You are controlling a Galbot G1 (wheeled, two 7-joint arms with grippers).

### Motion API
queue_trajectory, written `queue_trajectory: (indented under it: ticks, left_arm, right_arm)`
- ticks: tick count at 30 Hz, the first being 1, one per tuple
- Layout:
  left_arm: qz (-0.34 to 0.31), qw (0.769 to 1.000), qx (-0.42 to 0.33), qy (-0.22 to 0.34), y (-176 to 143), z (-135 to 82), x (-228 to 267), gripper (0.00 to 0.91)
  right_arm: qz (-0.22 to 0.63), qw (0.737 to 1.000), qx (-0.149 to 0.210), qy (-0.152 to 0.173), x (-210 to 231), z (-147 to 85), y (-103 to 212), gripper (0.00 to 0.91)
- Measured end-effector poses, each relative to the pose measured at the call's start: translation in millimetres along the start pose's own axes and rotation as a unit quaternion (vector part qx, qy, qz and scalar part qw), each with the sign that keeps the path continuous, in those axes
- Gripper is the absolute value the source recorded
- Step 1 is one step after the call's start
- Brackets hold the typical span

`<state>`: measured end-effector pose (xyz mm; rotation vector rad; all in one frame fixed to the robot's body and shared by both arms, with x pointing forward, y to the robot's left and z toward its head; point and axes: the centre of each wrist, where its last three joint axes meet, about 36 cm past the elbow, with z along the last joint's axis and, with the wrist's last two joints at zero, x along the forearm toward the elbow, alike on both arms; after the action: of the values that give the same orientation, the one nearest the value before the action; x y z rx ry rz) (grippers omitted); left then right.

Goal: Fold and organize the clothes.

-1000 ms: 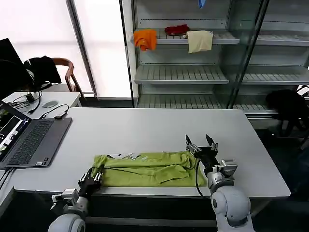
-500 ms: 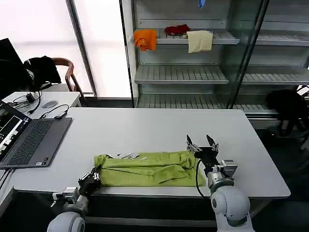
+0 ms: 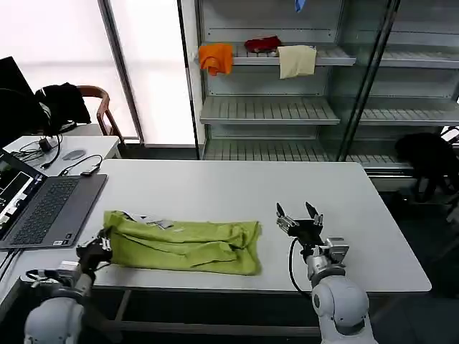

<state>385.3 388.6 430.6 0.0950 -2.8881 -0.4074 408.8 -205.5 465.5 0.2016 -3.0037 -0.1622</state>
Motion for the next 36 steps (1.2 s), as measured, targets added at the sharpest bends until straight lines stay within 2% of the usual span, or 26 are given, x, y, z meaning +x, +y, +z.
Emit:
queue_trajectory:
  ticks: [6, 9, 13, 18, 28, 36]
  left_arm:
    - [-0.020, 0.999, -0.040, -0.015, 48.1, -26.0, -7.0, 0.000]
    - [-0.019, 0.999, -0.040, -0.022, 57.0, -38.2, -7.1, 0.000]
    - [-0.007, 0.999, -0.023, -0.035, 53.5, -53.5, -2.7, 0.000]
    - [0.025, 0.999, 0.000, -0.046, 24.9, -65.0, 4.6, 0.000]
    - [0.095, 0.993, 0.022, -0.064, -56.8, -84.6, 11.8, 0.010]
    - [0.136, 0.989, 0.023, -0.056, -107.7, -93.3, 14.6, 0.010]
  right_arm:
    - [0.002, 1.000, 0.003, 0.008, -0.6, 5.4, 0.0, 0.907]
    - [0.003, 1.000, 0.004, 0.013, 0.2, 8.2, -0.6, 0.907]
    - [0.008, 1.000, 0.006, 0.017, 1.4, 11.1, -3.8, 0.907]
    - [0.012, 1.000, 0.008, 0.023, 2.6, 14.9, -7.1, 0.907]
    - [0.015, 0.999, 0.004, 0.029, 1.0, 22.6, -8.4, 0.907]
    - [0.018, 0.999, 0.000, 0.030, -1.4, 28.6, -9.2, 0.907]
